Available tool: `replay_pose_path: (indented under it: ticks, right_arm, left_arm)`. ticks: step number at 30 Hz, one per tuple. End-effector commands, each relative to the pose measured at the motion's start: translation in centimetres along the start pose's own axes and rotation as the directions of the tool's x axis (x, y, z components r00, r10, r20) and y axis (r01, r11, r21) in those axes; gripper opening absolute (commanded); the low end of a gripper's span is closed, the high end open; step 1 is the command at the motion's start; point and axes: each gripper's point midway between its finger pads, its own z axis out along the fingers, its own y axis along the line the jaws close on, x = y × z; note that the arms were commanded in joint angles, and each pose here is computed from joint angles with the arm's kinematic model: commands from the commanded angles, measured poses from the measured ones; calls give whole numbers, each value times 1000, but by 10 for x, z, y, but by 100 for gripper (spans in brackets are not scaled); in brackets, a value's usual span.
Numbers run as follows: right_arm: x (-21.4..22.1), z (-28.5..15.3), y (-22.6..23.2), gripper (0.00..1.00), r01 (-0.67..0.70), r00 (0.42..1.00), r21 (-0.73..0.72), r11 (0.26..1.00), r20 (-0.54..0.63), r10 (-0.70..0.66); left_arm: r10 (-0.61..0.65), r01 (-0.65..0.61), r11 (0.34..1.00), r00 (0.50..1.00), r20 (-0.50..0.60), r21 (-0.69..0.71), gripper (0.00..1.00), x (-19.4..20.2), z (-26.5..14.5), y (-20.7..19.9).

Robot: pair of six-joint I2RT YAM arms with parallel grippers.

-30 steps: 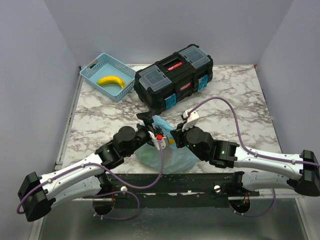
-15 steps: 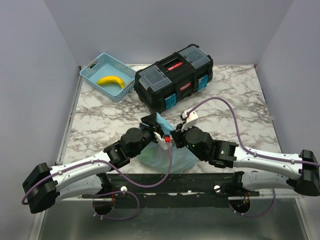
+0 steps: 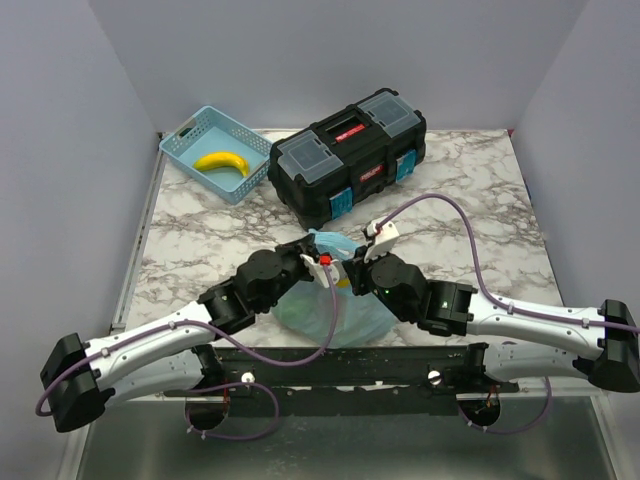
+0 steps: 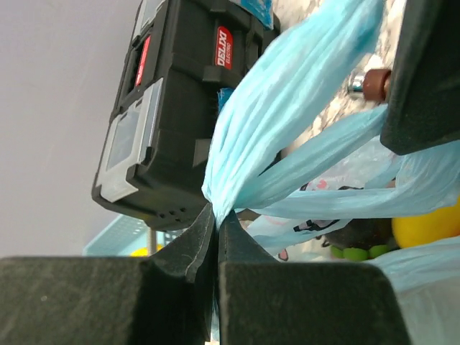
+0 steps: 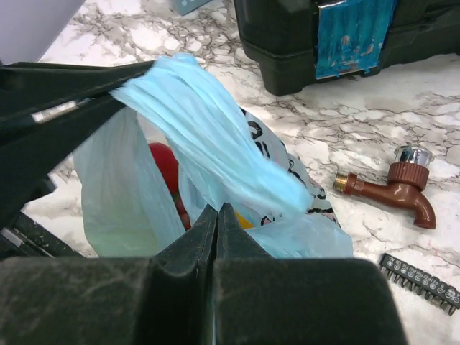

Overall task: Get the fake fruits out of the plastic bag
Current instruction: Untie the plastic bag at the center of the board.

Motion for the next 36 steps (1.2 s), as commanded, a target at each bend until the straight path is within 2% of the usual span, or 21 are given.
replay_pose_path:
  ticks: [1, 5, 10, 12, 15, 16, 18, 21, 22, 23, 26, 29, 31, 34, 36]
  right_arm:
    - [4, -3, -13, 1, -29, 1000, 66, 997, 13, 28]
    - [2, -5, -25, 1, -57, 998, 121, 991, 38, 53]
    - [-2, -12, -43, 1, -146, 987, 190, 971, 93, 130]
    - [-4, -16, -47, 1, -199, 977, 198, 960, 117, 178]
    - [-8, -26, -59, 1, -342, 935, 224, 913, 182, 305]
    - [-9, -32, -68, 1, -409, 906, 236, 881, 218, 362]
    - [-6, -43, -83, 1, -577, 808, 216, 788, 294, 511]
    - [2, -59, -103, 1, -783, 596, 84, 617, 389, 703]
    - [10, -61, -110, 1, -805, 556, 44, 591, 403, 727]
    - [4, -66, -113, 1, -835, 491, -24, 550, 421, 763]
    - [4, -81, -127, 1, -873, 364, -145, 465, 441, 820]
    - [-3, -93, -131, 1, -852, 350, -218, 476, 441, 827]
    - [-5, -97, -132, 1, -838, 364, -228, 495, 441, 820]
    - [-3, -93, -126, 2, -821, 422, -195, 536, 425, 801]
    - [0, -89, -123, 3, -817, 456, -153, 556, 418, 785]
  left_arm:
    - [-274, 274, 961, 961, 24, 26, 0, -17, -19, 6]
    - [-444, 444, 896, 896, 28, 7, 0, -19, -32, 13]
    - [-633, 634, 774, 772, 47, 13, 0, -16, -41, 11]
    - [-704, 705, 709, 708, 61, -12, 0, -13, -43, 14]
    - [-832, 840, 539, 542, 123, -59, 0, -8, -46, 25]
    - [-866, 879, 473, 477, 148, -66, 0, -7, -47, 30]
    - [-909, 930, 362, 369, 196, -69, 0, -4, -48, 38]
    - [-937, 977, 199, 214, 278, -82, 0, 6, -50, 52]
    - [-942, 988, 129, 148, 301, -81, 0, 10, -50, 56]
    - [-944, 995, 70, 90, 317, -73, 0, 13, -50, 58]
    - [-934, 996, -83, -64, 351, -39, 0, 21, -51, 63]
    - [-922, 976, -218, -202, 331, -11, 0, 25, -48, 58]
    - [-912, 956, -293, -276, 302, -9, 0, 27, -45, 52]
    - [-886, 928, -372, -364, 287, 27, 0, 25, -45, 48]
    - [-872, 918, -393, -391, 294, 57, 0, 21, -48, 50]
